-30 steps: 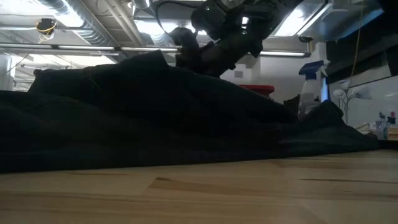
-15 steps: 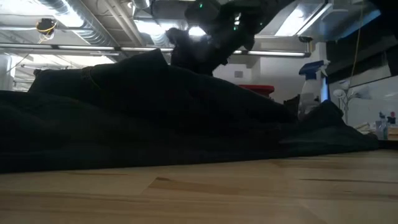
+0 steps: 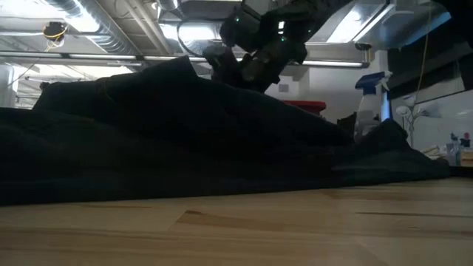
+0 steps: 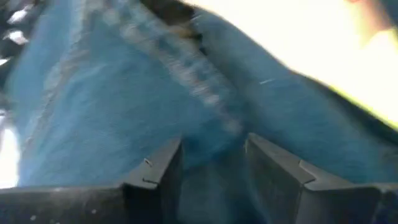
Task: Fold laundry
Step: Fold the black jean
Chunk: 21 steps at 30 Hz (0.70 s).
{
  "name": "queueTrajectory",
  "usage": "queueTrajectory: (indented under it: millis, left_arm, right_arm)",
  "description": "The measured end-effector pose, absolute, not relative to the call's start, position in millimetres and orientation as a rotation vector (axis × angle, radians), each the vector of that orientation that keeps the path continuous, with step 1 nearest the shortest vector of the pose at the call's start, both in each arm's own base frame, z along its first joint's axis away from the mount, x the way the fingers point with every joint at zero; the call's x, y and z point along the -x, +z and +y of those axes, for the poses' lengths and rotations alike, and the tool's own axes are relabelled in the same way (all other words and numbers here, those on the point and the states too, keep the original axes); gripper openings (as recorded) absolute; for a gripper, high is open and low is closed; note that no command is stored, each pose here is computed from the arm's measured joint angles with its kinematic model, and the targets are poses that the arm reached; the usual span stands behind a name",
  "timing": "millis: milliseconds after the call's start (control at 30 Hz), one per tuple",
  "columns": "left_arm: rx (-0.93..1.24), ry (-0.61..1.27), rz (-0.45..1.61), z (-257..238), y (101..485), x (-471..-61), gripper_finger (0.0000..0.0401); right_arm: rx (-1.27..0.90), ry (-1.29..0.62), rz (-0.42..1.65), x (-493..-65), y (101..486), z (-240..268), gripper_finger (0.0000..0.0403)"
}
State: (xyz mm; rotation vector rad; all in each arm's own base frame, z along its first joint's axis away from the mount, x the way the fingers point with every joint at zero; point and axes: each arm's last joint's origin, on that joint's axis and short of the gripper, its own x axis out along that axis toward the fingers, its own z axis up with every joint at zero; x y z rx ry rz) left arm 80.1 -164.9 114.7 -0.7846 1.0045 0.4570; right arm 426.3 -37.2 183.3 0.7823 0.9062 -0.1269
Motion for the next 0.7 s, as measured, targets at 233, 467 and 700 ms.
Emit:
queueTrajectory:
  millis: [233,467,700]
  left_arm:
    - [0.783,0.457,1.005,-164.8,114.7,-80.1,0.0]
    - [0.784,0.457,1.005,-164.8,114.7,-80.1,0.0]
    - [0.784,0.457,1.004,-164.9,114.7,-80.1,0.0]
  right_arm:
    - [-0.864,-0.039,0.865,-430.7,189.2,-35.6,0.0166]
    - [-0.93,0.137,0.764,-446.9,186.9,-25.0,0.0166]
    - [-0.921,0.166,0.722,-450.5,190.5,-18.1,0.0047]
